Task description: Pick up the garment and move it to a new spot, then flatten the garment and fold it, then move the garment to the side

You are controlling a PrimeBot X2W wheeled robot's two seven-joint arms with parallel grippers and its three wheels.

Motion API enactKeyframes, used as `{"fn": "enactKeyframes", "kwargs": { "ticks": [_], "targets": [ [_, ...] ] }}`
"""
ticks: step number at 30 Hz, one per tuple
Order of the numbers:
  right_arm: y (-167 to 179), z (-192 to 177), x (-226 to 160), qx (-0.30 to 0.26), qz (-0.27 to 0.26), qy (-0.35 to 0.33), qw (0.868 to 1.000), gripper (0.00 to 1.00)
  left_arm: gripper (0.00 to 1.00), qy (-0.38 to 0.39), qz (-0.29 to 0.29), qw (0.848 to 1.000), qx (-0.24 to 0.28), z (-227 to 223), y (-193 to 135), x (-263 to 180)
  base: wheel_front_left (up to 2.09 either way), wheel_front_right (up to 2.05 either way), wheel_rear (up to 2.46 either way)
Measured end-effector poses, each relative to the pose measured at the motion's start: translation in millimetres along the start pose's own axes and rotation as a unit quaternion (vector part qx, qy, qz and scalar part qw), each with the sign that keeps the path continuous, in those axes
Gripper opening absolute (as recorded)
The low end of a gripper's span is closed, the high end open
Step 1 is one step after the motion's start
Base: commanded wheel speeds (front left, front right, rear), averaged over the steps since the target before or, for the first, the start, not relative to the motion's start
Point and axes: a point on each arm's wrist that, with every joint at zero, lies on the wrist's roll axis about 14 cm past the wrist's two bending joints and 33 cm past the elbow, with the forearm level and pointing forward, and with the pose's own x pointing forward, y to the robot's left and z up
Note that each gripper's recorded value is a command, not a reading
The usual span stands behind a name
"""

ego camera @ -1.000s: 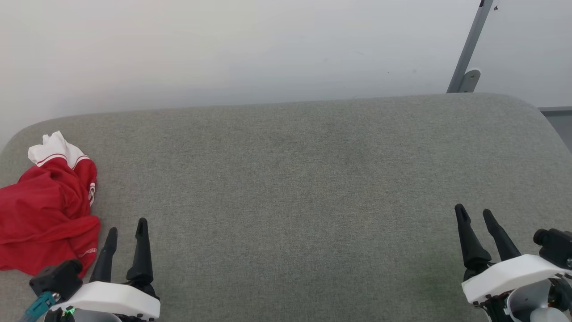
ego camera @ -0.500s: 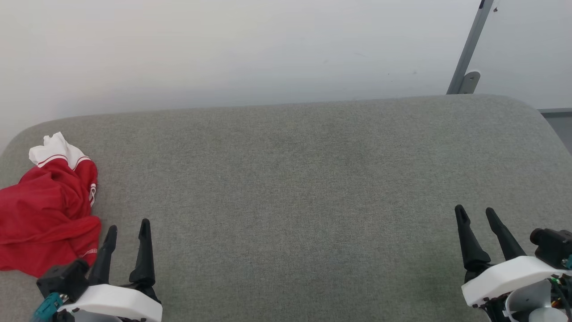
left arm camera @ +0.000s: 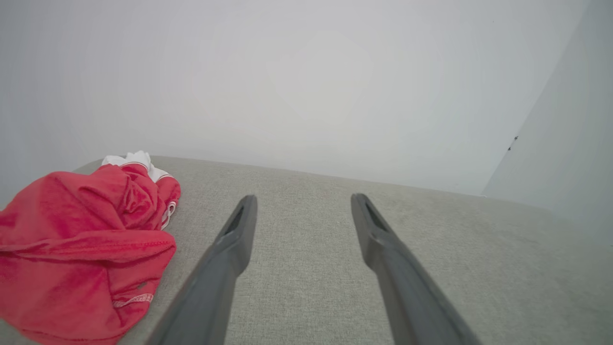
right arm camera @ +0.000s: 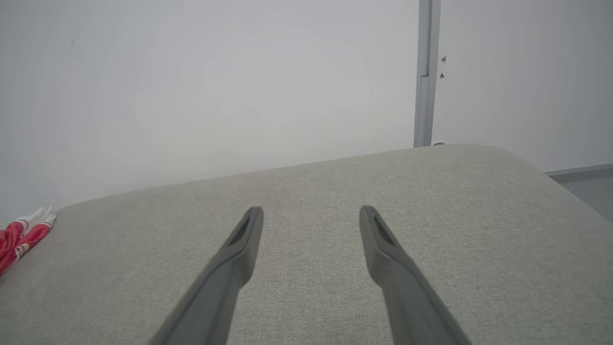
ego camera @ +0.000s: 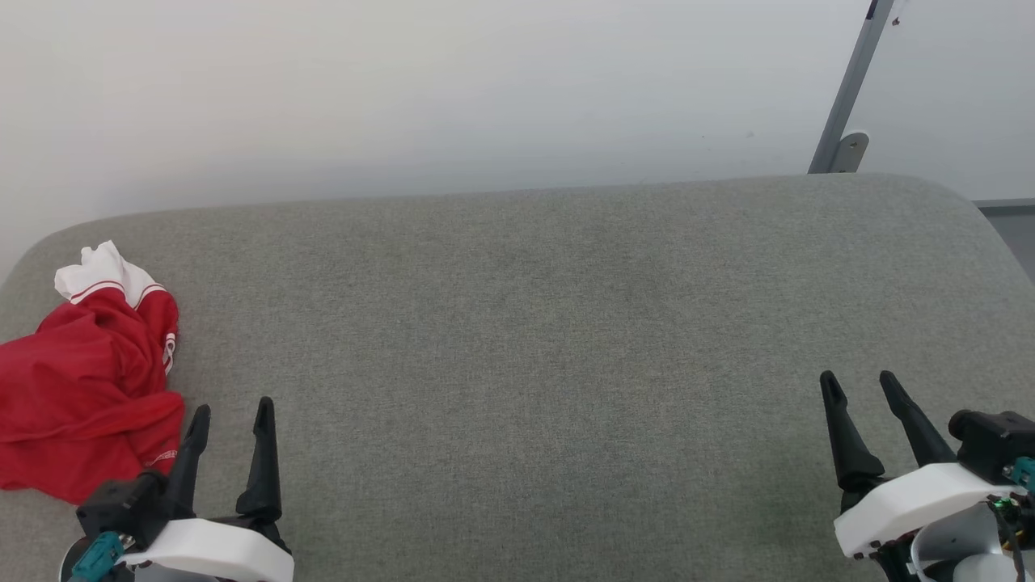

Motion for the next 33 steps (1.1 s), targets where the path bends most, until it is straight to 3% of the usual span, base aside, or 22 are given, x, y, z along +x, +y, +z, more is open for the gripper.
{"fn": "enactKeyframes", "kwargs": {
  "ticks": [8,22,33],
  "targets": [
    [0.5,2.5,-0.1,-0.025,0.004,-0.003,1.0,1.0,1.0,-0.004,-0.007,1.0,0.024,1.5,-1.5,-0.9,0.0,0.0,0.0],
    [3.5,6.8,0.3,-0.03,0.007,-0.01,0.999,1.0,1.0,-0.003,-0.008,1.0,0.018,1.2,-1.3,-2.1,0.0,0.0,0.0],
    [43.7,2.3,17.5,-0.036,0.069,0.002,0.997,1.0,1.0,-0.021,0.087,0.996,0.023,14.9,50.4,-22.4,0.0,0.0,0.0]
  ]
}}
